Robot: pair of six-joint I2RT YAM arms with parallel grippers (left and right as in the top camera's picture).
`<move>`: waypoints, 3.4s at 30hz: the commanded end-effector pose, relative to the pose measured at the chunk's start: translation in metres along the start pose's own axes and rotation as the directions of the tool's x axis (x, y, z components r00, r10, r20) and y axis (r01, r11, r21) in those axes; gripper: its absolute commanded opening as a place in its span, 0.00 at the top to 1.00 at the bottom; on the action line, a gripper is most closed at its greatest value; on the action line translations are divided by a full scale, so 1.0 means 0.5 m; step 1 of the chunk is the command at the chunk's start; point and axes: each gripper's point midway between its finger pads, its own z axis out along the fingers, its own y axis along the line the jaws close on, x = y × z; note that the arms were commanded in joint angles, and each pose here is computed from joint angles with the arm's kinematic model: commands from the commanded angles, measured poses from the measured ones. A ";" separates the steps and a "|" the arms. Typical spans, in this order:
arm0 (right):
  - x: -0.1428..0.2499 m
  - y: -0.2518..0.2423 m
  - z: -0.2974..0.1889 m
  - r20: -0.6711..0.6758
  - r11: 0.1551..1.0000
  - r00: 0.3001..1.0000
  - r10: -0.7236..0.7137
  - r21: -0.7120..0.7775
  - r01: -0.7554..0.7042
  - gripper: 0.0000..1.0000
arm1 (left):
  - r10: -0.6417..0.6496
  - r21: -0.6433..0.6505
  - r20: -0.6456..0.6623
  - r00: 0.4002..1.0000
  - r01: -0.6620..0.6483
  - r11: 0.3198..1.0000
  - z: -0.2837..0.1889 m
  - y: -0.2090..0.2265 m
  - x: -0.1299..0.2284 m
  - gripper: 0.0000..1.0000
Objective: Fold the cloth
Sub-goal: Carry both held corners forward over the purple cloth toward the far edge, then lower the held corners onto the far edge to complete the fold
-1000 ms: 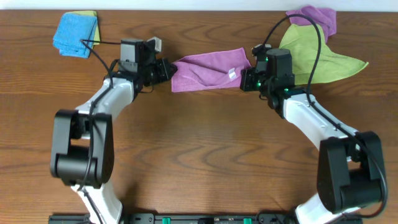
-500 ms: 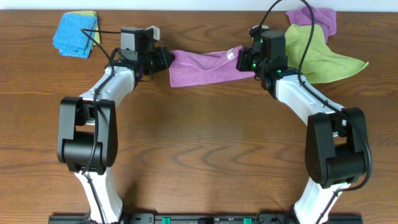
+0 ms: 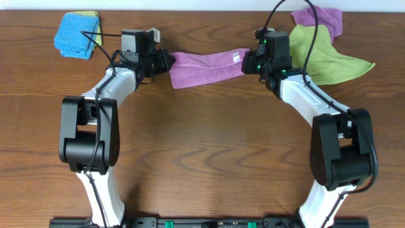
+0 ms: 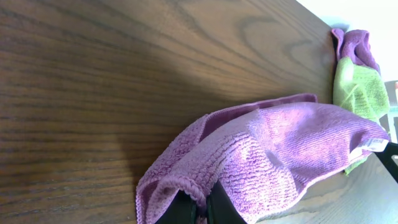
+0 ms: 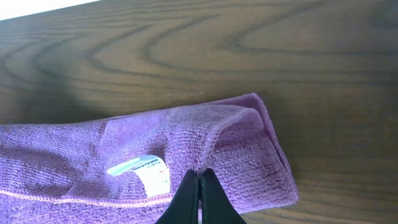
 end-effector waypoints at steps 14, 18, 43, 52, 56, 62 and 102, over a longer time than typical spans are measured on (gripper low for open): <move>0.023 -0.080 0.005 -0.055 0.993 0.996 0.071 0.096 -0.066 0.99 | 0.077 -0.087 -0.041 0.996 -0.080 0.993 0.045 -0.030 0.042 0.94; 0.023 -0.080 0.005 -0.055 0.993 0.996 0.072 0.096 -0.066 0.98 | 0.078 -0.130 -0.022 0.997 -0.080 0.988 0.043 -0.015 0.033 0.95; 0.036 -0.096 0.035 -0.052 0.993 0.996 0.068 0.100 -0.063 0.99 | -0.009 -0.187 -0.158 0.987 -0.021 0.982 0.035 0.019 0.106 0.95; 0.035 -0.105 0.034 -0.052 0.992 0.996 0.075 0.106 -0.069 0.99 | -0.014 -0.197 -0.163 0.986 -0.019 0.980 0.034 0.023 0.110 0.95; 0.037 -0.104 0.034 -0.056 0.992 0.995 0.077 0.104 -0.071 0.89 | -0.015 -0.197 -0.164 0.986 -0.018 0.980 0.034 0.023 0.110 0.82; 0.047 -0.094 0.034 -0.082 0.994 0.993 0.083 0.078 -0.077 0.47 | -0.019 -0.175 -0.177 0.984 -0.012 0.985 0.034 0.015 0.114 0.37; -0.029 -0.027 0.005 0.019 1.000 1.000 0.013 0.007 -0.013 0.98 | 0.082 -0.274 -0.147 0.986 -0.121 0.954 -0.023 -0.017 0.071 0.34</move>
